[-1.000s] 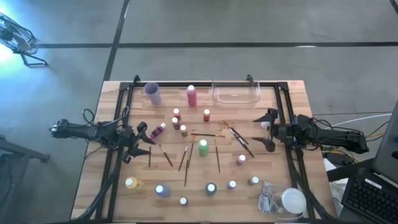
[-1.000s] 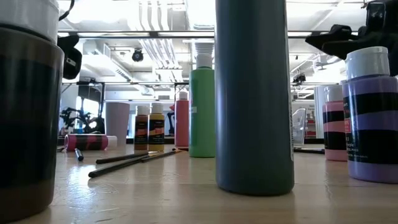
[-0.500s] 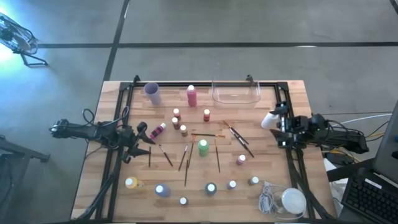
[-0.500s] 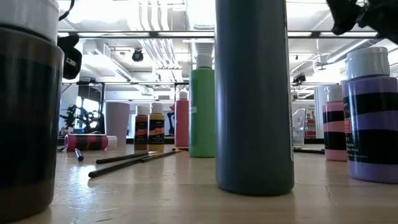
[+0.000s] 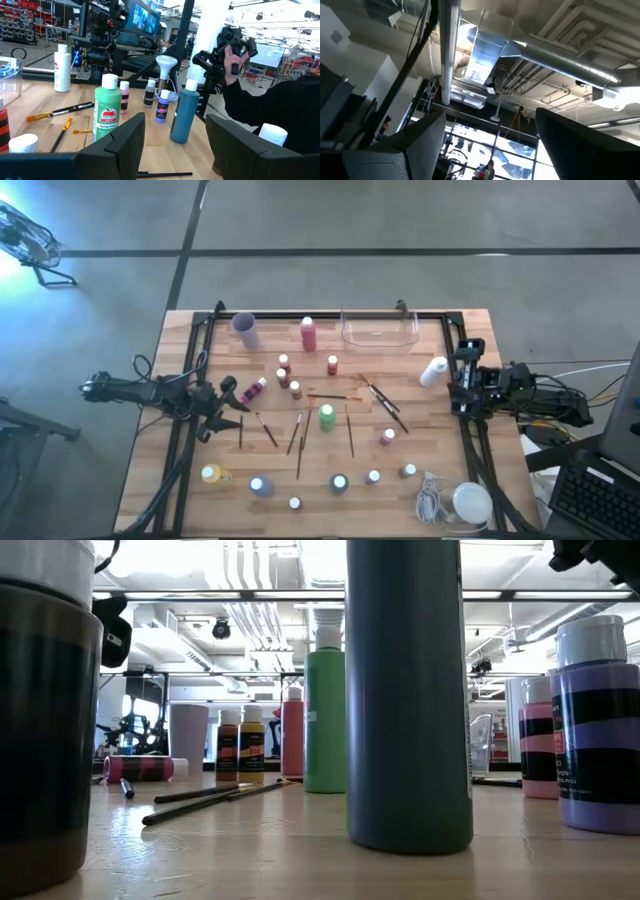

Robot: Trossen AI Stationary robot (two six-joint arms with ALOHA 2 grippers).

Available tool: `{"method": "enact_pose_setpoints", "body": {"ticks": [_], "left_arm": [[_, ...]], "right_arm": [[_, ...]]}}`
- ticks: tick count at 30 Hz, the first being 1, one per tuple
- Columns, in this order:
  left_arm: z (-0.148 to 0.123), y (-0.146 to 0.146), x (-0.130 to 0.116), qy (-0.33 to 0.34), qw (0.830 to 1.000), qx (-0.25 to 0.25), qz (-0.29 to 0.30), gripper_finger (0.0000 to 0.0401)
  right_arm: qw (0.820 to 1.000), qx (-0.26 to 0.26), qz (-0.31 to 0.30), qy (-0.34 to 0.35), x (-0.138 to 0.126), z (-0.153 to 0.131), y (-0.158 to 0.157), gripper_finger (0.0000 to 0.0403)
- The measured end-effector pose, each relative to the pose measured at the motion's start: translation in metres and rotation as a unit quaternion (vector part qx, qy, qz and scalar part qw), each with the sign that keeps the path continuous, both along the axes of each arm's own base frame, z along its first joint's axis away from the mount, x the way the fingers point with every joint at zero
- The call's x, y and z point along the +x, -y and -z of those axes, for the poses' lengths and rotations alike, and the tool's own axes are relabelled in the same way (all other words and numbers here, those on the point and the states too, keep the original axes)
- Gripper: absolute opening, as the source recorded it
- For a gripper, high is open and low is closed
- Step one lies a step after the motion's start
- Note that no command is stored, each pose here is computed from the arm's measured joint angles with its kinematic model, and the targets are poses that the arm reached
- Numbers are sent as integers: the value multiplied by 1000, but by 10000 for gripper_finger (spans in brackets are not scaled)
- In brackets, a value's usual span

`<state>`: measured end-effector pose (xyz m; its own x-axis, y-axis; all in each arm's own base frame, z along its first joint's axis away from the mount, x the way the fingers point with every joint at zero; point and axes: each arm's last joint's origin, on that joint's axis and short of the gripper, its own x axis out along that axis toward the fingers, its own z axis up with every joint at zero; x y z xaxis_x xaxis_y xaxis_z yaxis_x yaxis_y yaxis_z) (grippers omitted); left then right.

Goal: Pick & Place Paint Supplies
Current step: Put the white paint bottle into the transparent bin

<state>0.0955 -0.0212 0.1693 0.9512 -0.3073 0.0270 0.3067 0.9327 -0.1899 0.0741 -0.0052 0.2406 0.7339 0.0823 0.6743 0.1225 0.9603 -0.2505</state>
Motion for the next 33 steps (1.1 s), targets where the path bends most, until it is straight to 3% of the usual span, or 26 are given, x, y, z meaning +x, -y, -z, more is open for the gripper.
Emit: {"method": "enact_pose_setpoints", "body": {"ticks": [3, 6, 8, 10, 14, 17, 22, 27, 30, 33], "left_arm": [[0, 0, 0, 0, 1000, 0, 0, 216], [0, 0, 0, 0, 1000, 0, 0, 216], [0, 0, 0, 0, 1000, 0, 0, 216], [0, 0, 0, 0, 1000, 0, 0, 216], [0, 0, 0, 0, 1000, 0, 0, 216], [0, 0, 0, 0, 1000, 0, 0, 216], [0, 0, 0, 0, 1000, 0, 0, 216], [0, 0, 0, 0, 1000, 0, 0, 216], [0, 0, 0, 0, 1000, 0, 0, 216], [0, 0, 0, 0, 1000, 0, 0, 216]], "right_arm": [[999, 31, -1, -29, 0, -15, 1, 289], [980, 99, 64, -157, 4, -34, 6, 283], [942, 169, 132, -259, 5, -41, 11, 279], [891, 229, 196, -340, 3, -44, 15, 274], [805, 309, 249, -441, 0, -39, 17, 259], [768, 351, 253, -471, 2, -32, 18, 245], [756, 392, 233, -470, 7, -37, 17, 233], [723, 415, 251, -493, 14, -48, 19, 249], [680, 436, 275, -522, 18, -56, 20, 263], [623, 442, 305, -569, 19, -63, 20, 276]]}}
